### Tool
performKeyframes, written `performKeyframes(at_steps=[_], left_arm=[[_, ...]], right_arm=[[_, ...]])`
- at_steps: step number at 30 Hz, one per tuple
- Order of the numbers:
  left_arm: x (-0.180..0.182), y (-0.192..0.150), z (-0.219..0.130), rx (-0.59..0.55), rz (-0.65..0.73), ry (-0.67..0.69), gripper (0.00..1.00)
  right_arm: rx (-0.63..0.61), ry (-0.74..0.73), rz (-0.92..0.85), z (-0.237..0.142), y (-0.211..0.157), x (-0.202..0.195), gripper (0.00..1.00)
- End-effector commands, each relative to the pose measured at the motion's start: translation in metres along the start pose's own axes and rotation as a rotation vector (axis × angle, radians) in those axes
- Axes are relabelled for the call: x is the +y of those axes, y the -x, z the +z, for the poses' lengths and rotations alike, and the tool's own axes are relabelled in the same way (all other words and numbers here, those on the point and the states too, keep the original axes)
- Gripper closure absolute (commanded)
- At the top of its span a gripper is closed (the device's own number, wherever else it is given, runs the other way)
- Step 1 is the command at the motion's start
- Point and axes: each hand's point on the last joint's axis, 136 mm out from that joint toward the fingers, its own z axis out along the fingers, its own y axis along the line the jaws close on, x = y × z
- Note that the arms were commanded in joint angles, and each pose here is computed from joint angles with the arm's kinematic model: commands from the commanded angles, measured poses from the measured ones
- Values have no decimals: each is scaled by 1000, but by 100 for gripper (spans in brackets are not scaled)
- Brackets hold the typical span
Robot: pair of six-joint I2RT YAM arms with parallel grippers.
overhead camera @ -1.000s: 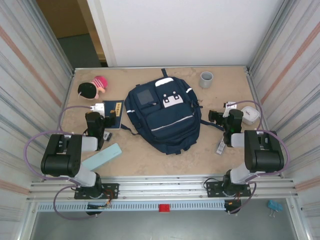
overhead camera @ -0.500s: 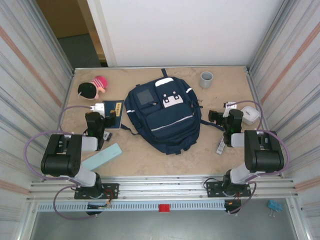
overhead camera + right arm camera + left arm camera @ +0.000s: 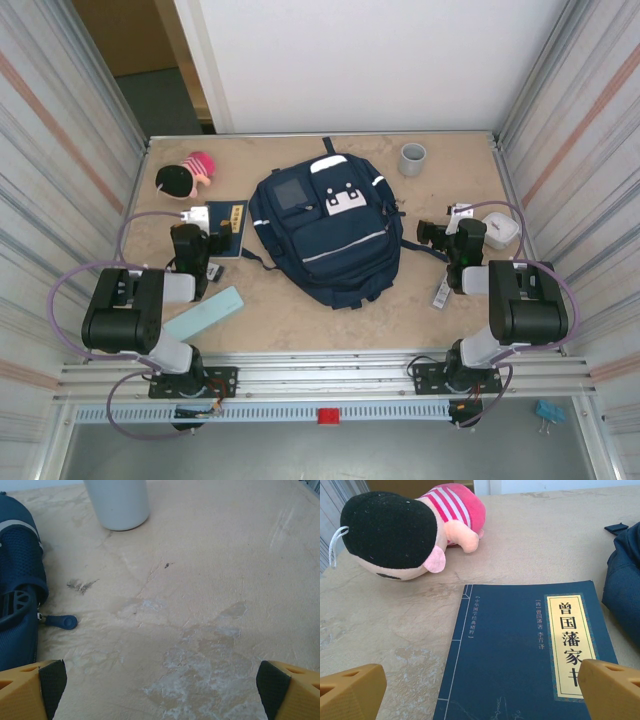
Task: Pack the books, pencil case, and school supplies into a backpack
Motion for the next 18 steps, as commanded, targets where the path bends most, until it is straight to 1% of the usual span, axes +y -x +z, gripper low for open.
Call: performKeyframes(at_steps=[1,3,5,7,8,10,12,13,15,18], left_arm=[[0,5,-1,-15,-8,-1,2],[-1,11,-3,-28,-1,-4,5],[-4,22,-8,-13,29,3,8],[-8,41,-20,21,67,36,9],[-13,50,-28,31,69,16,11],[-30,71,-49,56,32,-73,17],[-51,86,-71,85,-8,-181,22],[-61,89,-81,110,-50,-227,23],[-88,92,-98,152,-105,-351,27],[-131,82,-115,248,-178,-501,29]], right_arm=[[-10,-9,18,2,5,-2,1],[-12,-7,19,2,6,-2,1],[-15,7,25,0,10,-1,1],[8,2,37,-7,25,-3,1],[23,-4,46,-13,34,-3,1],[37,26,71,-33,64,5,1],[50,73,97,-56,91,17,1],[76,77,129,-67,102,21,1],[151,83,203,-85,113,28,1],[289,160,342,-99,101,53,1]])
